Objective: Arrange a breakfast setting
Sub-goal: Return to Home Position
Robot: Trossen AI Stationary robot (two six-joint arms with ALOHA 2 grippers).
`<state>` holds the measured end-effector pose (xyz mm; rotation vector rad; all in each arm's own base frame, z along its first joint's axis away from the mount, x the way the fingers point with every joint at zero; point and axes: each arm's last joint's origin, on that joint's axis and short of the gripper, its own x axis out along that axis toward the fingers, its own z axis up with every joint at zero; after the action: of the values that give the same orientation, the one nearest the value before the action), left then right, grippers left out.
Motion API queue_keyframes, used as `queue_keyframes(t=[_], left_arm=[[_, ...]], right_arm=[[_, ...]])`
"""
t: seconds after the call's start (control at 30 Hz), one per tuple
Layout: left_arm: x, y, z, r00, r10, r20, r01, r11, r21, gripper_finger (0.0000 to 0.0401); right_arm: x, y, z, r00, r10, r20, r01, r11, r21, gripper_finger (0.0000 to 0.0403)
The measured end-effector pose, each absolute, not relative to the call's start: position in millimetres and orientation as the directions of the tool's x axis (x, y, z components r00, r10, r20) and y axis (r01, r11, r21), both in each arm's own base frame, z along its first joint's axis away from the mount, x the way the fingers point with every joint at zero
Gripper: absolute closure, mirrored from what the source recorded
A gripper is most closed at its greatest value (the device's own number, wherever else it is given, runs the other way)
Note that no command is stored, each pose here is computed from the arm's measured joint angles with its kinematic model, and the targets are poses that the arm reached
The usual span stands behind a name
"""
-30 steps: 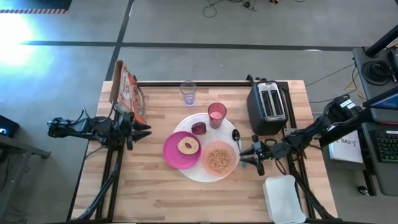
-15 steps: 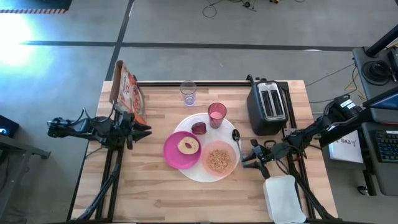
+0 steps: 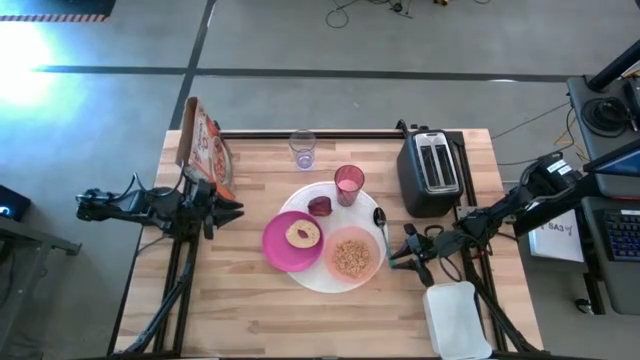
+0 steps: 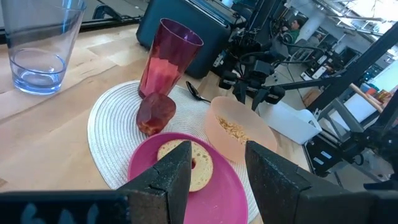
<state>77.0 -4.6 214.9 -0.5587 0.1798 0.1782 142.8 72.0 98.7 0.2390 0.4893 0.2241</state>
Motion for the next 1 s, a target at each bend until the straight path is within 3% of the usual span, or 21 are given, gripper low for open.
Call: queue_keyframes(t=[0.63,1.0], left_arm=[[67,-3,219,0.984,0.116,-0.136,-0.171,0.826,-0.537,0.0267],[71,-4,212,0.983,0.116,-0.146,-0.177,0.827,-0.534,0.0267]], right_arm=[[141,68,103,0.864,0.249,-0.438,-0.136,0.952,0.273,0.0282],[132,63,139,0.932,0.283,-0.226,-0.197,0.920,0.339,0.0282]])
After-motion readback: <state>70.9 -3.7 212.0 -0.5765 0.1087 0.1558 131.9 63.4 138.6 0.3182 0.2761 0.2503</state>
